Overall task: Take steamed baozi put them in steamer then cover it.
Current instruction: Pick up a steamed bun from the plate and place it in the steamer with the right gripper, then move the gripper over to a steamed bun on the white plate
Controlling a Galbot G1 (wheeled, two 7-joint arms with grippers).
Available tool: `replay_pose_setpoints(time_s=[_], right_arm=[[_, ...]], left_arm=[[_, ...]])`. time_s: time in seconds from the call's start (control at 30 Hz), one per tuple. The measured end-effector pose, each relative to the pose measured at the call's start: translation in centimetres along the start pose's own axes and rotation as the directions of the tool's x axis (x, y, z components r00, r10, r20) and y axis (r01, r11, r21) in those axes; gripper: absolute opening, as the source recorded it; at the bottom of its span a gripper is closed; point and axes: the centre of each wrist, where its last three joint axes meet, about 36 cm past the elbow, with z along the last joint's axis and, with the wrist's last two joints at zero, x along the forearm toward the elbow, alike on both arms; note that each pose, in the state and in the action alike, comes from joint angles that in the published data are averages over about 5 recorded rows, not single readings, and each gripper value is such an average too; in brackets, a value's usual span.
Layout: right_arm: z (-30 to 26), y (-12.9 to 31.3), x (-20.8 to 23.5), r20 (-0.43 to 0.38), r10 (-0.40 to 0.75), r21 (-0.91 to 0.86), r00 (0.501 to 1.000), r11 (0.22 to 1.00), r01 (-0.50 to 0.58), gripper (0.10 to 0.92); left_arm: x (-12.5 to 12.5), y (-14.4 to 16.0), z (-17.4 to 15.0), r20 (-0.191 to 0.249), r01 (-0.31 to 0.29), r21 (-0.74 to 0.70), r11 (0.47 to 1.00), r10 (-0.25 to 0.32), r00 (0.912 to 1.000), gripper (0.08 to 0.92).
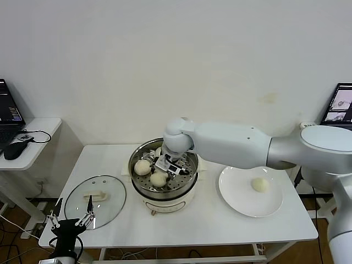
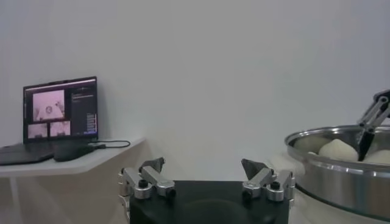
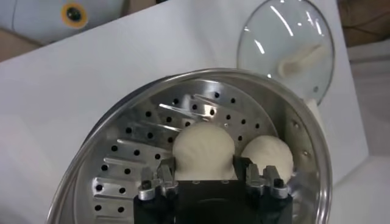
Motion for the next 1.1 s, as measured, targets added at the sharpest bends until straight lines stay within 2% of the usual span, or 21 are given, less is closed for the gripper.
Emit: replay_pose_setpoints(time_s=[0.17,0.27,0.47,0.63,0.83,1.1], right_arm=[[0.0,0.1,0.3,0.002,0.004,0.021,1.0,1.0,-0.004,0.78],[0.3,0.0,1.2,-0.003,0.012,0.026,1.0,1.0,-0.012,0.816],[1.5,0.2,4.6,-0.038,0.062,-0.01,0.997,0.998,-0.063,0.823],[3.2,1.5,8.1,-0.101,0.125,-0.159,0.987,0.977,-0.14,0.823],[5.1,5.8,11.3,-0.174,0.152,-0.404,0.973,0.89,-0.211,0.823],[7.1,14.5,13.6,-0.254,0.117,-0.66,0.96,0.705,-0.26,0.823]], left_arm=[[0.0,-0.1,-0.1,0.002,0.001,0.003,1.0,-0.001,1.0,0.823],[0.0,-0.1,-0.1,0.005,0.0,0.003,1.0,0.0,1.0,0.823],[-0.2,0.0,-0.3,0.012,-0.001,-0.002,1.0,0.001,0.9999,0.823],[-0.4,0.3,-0.4,0.017,-0.001,-0.011,1.0,0.001,0.9998,0.823],[-0.7,0.4,-0.4,0.019,-0.01,-0.019,1.0,0.011,0.9998,0.823],[-1.0,0.2,-0.5,0.015,-0.036,-0.026,0.999,0.036,0.9992,0.823]])
